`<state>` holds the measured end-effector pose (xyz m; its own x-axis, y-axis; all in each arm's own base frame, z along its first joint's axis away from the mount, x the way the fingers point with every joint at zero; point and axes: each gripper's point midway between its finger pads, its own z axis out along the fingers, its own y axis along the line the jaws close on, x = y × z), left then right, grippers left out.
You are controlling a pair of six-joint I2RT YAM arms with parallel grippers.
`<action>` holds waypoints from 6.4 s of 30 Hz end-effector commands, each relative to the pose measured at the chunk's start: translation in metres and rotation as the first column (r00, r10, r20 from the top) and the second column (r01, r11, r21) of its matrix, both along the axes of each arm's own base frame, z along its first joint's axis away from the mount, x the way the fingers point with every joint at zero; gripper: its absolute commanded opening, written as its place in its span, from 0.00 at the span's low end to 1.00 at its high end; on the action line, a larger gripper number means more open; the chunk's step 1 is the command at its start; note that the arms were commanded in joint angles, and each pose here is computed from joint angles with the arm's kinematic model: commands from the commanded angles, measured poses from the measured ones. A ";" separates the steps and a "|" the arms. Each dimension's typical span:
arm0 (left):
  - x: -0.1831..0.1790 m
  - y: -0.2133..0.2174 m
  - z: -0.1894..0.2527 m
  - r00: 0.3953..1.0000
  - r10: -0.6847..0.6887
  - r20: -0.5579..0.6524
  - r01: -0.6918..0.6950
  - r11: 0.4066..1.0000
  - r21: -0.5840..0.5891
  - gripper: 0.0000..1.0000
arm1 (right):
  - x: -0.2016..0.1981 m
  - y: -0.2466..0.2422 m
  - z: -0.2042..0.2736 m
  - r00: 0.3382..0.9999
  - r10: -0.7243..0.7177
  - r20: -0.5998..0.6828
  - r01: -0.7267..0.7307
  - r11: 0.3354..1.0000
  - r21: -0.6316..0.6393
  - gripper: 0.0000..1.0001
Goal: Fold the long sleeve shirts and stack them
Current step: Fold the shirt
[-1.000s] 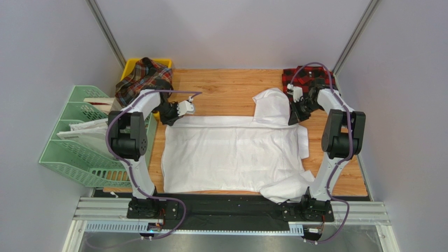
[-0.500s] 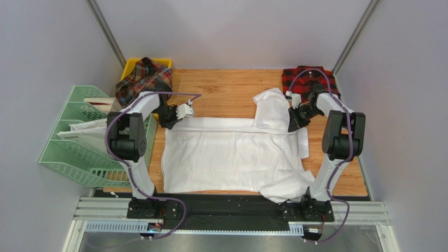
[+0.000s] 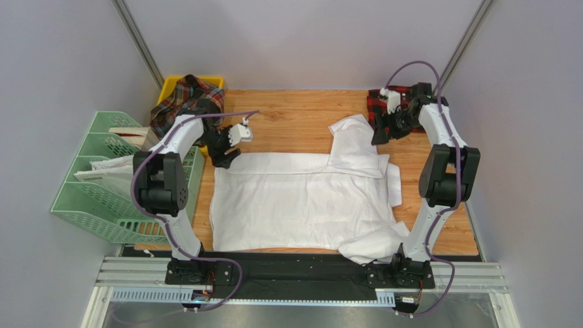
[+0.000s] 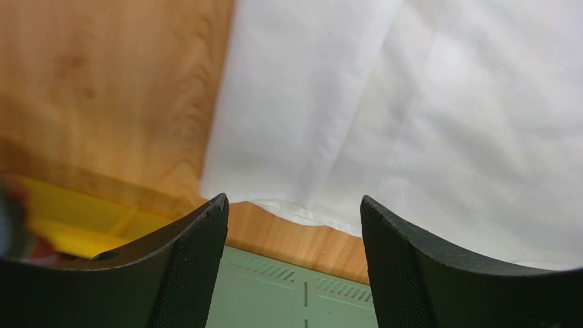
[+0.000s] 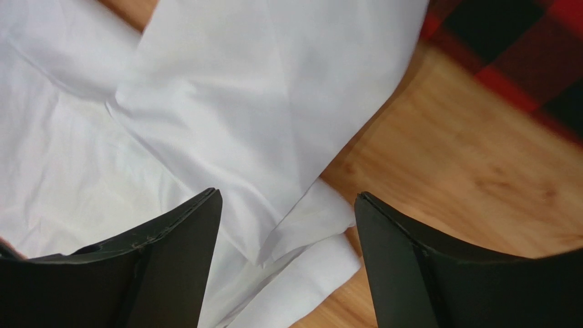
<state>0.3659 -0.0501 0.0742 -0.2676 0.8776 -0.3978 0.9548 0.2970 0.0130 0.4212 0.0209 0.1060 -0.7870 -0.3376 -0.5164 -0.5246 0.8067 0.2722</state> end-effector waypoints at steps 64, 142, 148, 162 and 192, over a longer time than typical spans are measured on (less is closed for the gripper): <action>-0.032 -0.065 0.187 0.889 0.398 0.228 -0.204 0.789 -0.580 0.99 | -0.016 0.119 -0.005 0.998 0.054 0.032 -0.055 0.999 0.004 0.69; -0.273 -0.301 0.222 0.829 -0.501 0.247 0.518 0.524 -0.676 0.00 | -0.262 0.172 0.174 0.636 0.539 0.553 -0.650 0.760 0.008 0.23; -0.338 -0.259 0.209 0.712 -0.659 0.242 0.636 0.460 -0.620 0.00 | -0.224 0.144 0.192 0.770 0.342 0.539 -0.457 0.885 0.090 0.73; -0.376 -0.265 0.212 0.639 -0.719 0.275 0.710 0.413 -0.570 0.00 | -0.123 0.104 0.122 0.967 0.135 0.216 -0.174 0.969 0.173 0.72; -0.028 -0.105 0.069 0.787 0.609 -0.101 -0.531 0.583 -0.615 0.00 | -0.102 0.092 -0.019 0.957 0.137 -0.255 -0.103 0.984 0.143 0.67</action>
